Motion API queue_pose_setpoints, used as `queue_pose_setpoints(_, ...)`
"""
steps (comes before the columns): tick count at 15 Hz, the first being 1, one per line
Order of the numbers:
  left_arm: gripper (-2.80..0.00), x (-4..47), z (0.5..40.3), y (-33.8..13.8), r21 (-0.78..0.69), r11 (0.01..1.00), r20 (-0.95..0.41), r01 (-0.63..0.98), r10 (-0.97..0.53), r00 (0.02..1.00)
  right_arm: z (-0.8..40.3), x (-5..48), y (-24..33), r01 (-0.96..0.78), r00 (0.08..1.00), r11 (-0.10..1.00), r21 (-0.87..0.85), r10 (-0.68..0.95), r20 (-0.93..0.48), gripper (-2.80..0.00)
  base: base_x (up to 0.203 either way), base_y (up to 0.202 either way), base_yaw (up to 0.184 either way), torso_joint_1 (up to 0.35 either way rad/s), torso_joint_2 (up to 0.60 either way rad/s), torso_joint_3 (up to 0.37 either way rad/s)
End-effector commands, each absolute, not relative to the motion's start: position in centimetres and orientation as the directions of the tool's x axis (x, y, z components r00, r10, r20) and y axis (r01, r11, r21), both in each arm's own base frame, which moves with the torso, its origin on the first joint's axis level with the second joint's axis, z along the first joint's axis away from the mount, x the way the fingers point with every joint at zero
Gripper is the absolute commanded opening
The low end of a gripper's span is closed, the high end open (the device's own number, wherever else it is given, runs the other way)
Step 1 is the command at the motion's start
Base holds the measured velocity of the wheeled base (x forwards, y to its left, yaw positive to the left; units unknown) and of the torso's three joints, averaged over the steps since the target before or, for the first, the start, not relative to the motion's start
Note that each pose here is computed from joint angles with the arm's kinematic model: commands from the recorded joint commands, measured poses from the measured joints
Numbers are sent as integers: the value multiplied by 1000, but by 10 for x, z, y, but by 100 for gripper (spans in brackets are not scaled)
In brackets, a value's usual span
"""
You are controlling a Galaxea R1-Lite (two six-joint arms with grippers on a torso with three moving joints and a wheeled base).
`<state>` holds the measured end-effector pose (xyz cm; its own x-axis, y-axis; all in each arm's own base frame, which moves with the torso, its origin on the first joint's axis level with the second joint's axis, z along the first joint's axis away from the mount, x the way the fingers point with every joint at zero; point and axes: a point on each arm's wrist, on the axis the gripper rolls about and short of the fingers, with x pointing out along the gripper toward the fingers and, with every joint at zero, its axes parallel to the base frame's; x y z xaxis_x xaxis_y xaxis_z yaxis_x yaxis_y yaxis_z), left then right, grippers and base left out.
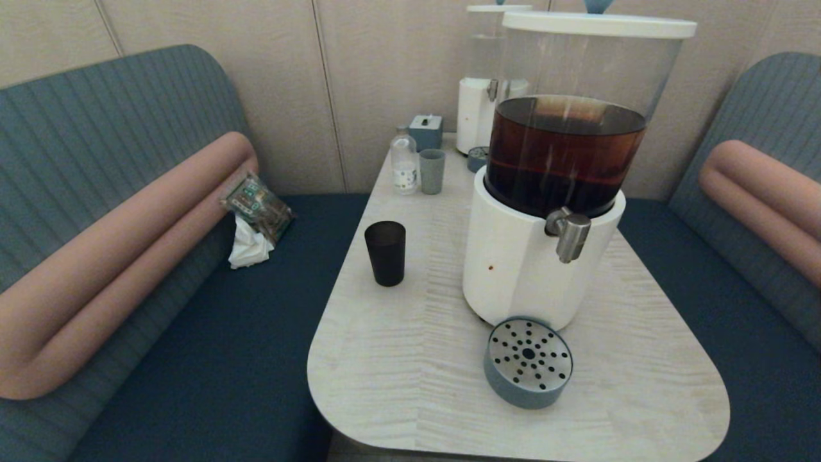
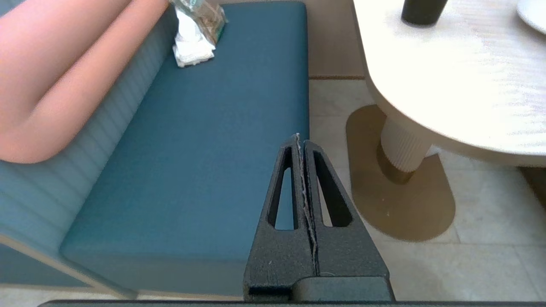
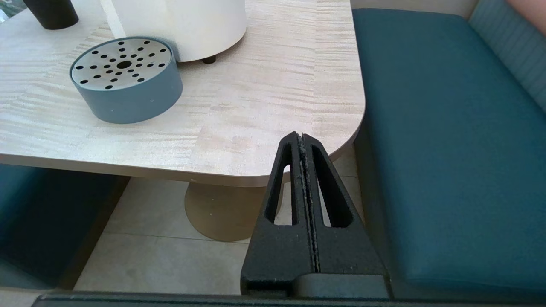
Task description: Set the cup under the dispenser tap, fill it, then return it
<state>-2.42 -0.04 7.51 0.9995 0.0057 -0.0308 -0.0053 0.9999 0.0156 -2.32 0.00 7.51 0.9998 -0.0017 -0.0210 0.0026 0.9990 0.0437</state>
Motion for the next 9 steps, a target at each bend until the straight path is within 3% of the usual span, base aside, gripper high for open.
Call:
queue_pose_setpoints(1, -280, -24, 75, 0, 12, 1000, -34, -7, 8, 999, 75, -23, 0, 2, 1000, 999, 44, -2, -21, -280, 0, 0, 0, 0, 0, 0)
queue_pose_setpoints(9, -280, -24, 75, 0, 12, 1000, -34, -7, 8, 999, 75, -23, 0, 4, 1000, 999, 46, -3, -15, -280, 0, 0, 0, 0, 0, 0)
